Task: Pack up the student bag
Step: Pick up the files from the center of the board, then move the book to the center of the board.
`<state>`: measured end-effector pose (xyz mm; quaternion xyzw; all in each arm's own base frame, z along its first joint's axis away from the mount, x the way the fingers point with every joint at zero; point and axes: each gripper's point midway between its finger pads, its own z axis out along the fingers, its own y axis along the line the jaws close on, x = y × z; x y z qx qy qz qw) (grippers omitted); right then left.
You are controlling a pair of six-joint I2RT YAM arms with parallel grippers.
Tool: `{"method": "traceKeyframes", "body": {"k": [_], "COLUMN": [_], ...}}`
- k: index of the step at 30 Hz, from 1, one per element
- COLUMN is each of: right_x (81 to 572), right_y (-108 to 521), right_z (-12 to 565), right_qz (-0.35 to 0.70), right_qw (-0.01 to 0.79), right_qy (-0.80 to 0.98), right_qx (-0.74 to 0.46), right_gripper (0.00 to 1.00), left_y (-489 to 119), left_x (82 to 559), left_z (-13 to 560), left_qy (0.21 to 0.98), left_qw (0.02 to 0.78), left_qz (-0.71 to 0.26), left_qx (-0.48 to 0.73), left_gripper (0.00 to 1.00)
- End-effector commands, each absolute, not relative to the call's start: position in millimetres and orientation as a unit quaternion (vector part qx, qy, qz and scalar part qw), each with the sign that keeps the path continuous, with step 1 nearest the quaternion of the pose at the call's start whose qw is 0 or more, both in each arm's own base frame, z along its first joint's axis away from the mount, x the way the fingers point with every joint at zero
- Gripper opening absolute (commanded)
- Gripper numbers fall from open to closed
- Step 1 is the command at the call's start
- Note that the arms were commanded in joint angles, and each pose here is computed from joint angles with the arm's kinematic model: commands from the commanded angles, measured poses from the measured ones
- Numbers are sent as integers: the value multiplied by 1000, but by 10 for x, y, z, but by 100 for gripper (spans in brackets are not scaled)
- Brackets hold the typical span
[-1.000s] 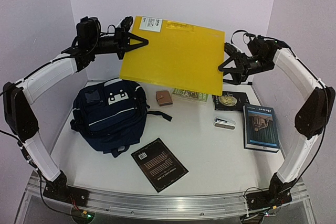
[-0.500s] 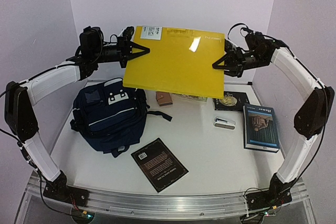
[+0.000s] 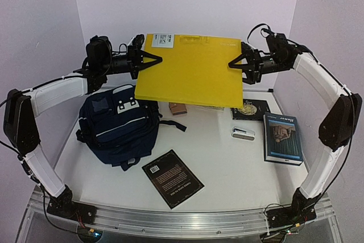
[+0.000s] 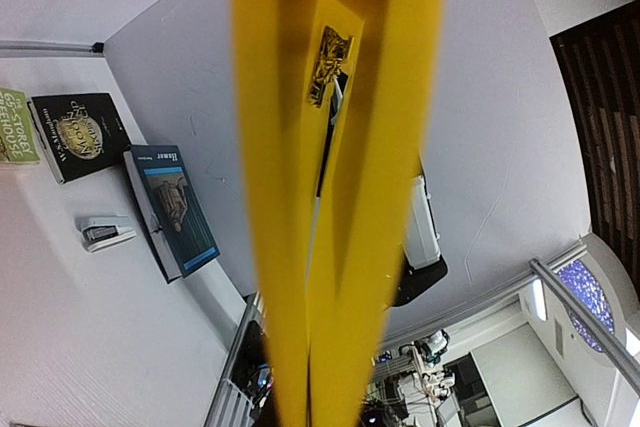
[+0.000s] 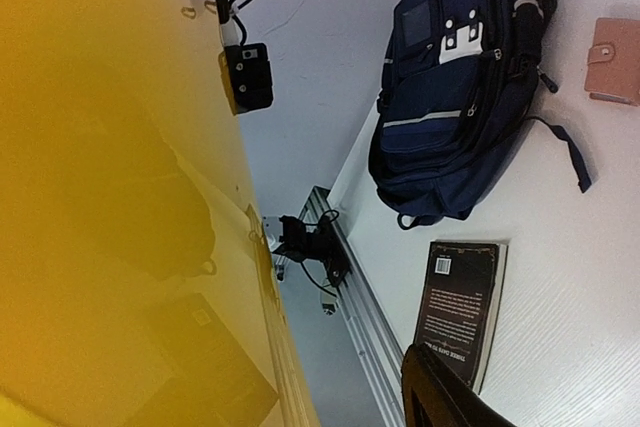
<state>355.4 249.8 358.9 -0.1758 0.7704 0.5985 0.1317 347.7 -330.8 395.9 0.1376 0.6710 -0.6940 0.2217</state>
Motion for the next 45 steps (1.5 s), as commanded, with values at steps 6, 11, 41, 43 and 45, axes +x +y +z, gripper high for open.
{"method": "traceKeyframes", "body": {"k": [6, 11, 41, 43, 45], "right_x": [3830, 3639, 4291, 4311, 4319], "right_y": [2395, 2518, 1410, 1317, 1259], "right_z": [4080, 4109, 3465, 3421, 3390], "right_qz": [648, 661, 509, 487, 468], "right_qw": [231, 220, 341, 352, 361], "right_qy": [715, 700, 789, 798, 805], "right_qx": [-126, -155, 53, 56, 54], "right_gripper": [52, 47, 0, 0, 0], "left_y": [-3245, -3278, -2727, -2914, -2979], "left_x": [3401, 3421, 2744, 2304, 1910], "left_z": [4290, 4278, 1798, 1558, 1348], "left_qy": [640, 645, 956, 948, 937], "left_qw": [252, 235, 67, -2, -60], "left_qz": [-711, -713, -192, -173, -144], "left_qx": [143, 144, 210, 269, 312], "left_gripper": [0, 0, 72, 70, 69]}}
